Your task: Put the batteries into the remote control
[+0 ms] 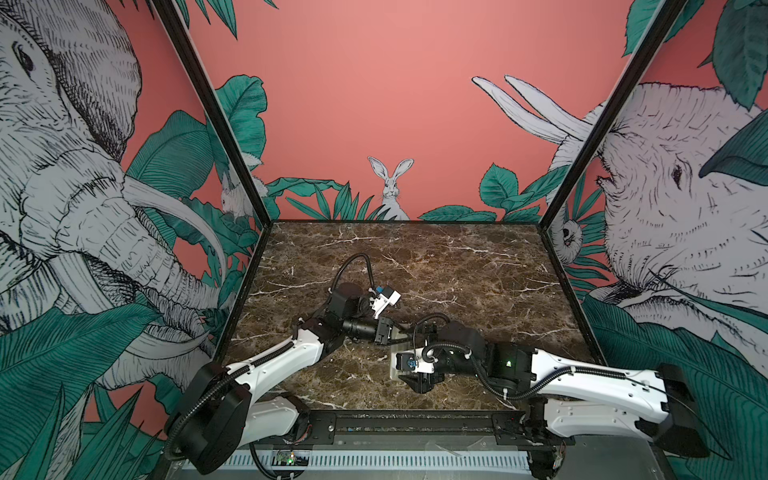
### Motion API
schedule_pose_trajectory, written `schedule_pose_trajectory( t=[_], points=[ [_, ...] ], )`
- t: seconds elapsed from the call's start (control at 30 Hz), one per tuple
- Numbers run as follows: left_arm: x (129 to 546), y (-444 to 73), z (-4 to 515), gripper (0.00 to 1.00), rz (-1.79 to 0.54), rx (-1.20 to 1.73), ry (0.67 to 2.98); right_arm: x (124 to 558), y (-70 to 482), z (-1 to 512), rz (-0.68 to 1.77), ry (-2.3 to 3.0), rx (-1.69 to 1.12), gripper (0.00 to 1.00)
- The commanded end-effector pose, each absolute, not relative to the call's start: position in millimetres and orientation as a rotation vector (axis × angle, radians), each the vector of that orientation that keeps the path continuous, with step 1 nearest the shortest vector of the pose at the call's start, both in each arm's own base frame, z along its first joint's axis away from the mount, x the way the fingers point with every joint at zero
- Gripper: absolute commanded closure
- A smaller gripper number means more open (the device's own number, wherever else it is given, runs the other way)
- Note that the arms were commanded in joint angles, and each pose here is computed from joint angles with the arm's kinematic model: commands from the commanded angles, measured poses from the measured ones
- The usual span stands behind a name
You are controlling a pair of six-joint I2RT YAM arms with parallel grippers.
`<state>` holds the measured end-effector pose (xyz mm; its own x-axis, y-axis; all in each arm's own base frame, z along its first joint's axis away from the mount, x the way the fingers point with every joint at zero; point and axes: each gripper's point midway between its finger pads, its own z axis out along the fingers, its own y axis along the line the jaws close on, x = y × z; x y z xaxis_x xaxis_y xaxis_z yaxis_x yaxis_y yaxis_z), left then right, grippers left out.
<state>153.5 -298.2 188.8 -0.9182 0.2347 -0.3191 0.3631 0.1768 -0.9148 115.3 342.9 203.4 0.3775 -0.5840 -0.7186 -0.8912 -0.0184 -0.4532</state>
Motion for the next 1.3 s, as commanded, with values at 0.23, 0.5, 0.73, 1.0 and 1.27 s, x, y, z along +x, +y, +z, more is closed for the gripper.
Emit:
schedule_pose_trajectory(
  t=[0.23, 0.5, 0.73, 1.0, 1.27],
  points=[
    [150, -297, 199, 1.0, -1.893, 0.63, 2.277, 127, 348, 212, 0.339, 1.302, -1.682, 0.01],
    [147, -296, 197, 1.0, -1.9, 0.63, 2.288, 131, 346, 215, 0.302, 1.292, -1.682, 0.04],
    [147, -296, 199, 1.0, -1.909, 0.626, 2.282, 130, 342, 208, 0.278, 1.302, -1.72, 0.06],
    [148, -297, 199, 1.0, -1.919, 0.622, 2.286, 130, 346, 198, 0.139, 1.245, -1.786, 0.04],
    [146, -297, 197, 1.0, -1.94, 0.611, 2.291, 142, 350, 194, -0.012, 1.188, -1.761, 0.03]
  ],
)
